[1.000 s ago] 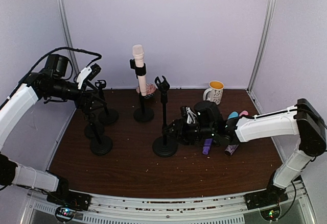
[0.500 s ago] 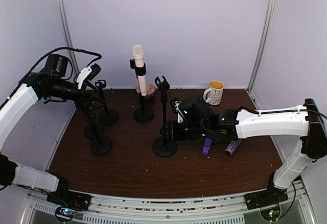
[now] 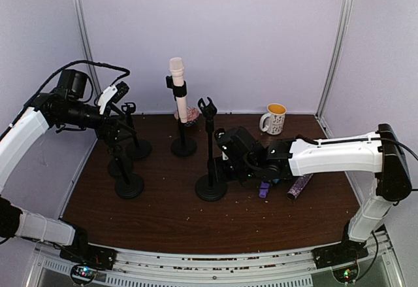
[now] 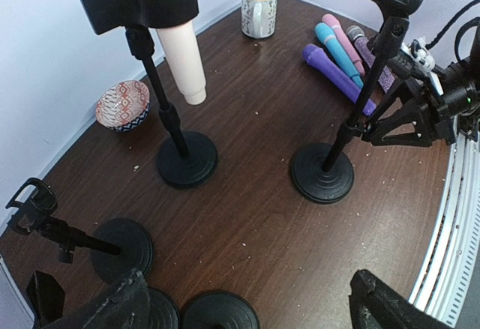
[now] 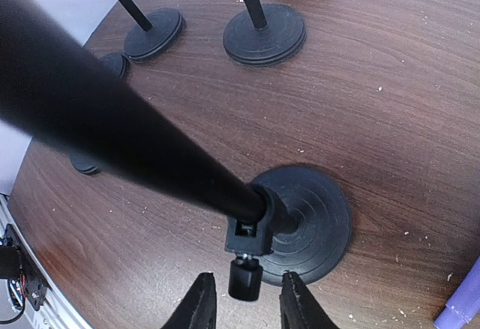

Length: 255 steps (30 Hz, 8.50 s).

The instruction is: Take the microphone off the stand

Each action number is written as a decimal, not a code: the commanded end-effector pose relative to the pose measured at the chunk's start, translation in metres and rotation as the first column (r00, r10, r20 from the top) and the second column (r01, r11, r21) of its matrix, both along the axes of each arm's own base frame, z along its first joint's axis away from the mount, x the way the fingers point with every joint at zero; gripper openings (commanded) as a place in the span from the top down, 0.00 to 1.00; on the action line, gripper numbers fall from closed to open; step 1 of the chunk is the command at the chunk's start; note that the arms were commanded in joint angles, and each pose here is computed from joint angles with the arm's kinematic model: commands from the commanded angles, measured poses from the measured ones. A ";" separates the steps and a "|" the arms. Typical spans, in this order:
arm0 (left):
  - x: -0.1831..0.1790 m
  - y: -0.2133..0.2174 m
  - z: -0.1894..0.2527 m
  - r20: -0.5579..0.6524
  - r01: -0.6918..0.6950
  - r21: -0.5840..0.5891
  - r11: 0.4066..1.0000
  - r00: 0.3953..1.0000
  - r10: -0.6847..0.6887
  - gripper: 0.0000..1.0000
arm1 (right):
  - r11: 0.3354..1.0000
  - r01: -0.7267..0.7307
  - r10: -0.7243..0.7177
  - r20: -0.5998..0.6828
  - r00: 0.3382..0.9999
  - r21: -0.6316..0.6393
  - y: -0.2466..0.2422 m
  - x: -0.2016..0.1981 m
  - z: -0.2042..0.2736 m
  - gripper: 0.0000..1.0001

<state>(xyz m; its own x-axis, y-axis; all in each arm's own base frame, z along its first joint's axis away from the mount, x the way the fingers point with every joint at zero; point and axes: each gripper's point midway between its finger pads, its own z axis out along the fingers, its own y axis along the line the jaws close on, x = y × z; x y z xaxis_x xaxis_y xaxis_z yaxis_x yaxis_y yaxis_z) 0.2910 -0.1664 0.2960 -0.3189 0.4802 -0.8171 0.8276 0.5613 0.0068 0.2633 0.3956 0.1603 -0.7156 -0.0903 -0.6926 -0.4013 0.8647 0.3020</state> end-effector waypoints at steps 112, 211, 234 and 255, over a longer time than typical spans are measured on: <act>-0.010 0.006 0.010 0.042 0.013 0.028 1.000 0.999 -0.014 0.05 | 0.655 0.147 0.258 -0.402 0.878 0.741 -0.010 0.027 0.012 0.43; 0.001 -0.004 0.015 -0.006 0.040 -0.008 0.999 0.999 -0.040 0.08 | 0.724 0.179 -0.052 0.207 0.977 -0.666 -0.120 0.050 -0.065 0.79; -0.007 -0.002 0.015 0.004 0.043 -0.007 0.999 0.999 -0.043 0.08 | 0.997 0.053 -0.058 0.111 0.992 0.048 -0.102 0.039 0.054 0.15; -0.008 0.009 0.014 0.034 0.014 0.064 0.998 0.999 -0.016 0.07 | 0.949 0.130 -0.044 0.287 0.957 -0.289 -0.054 0.094 0.046 0.32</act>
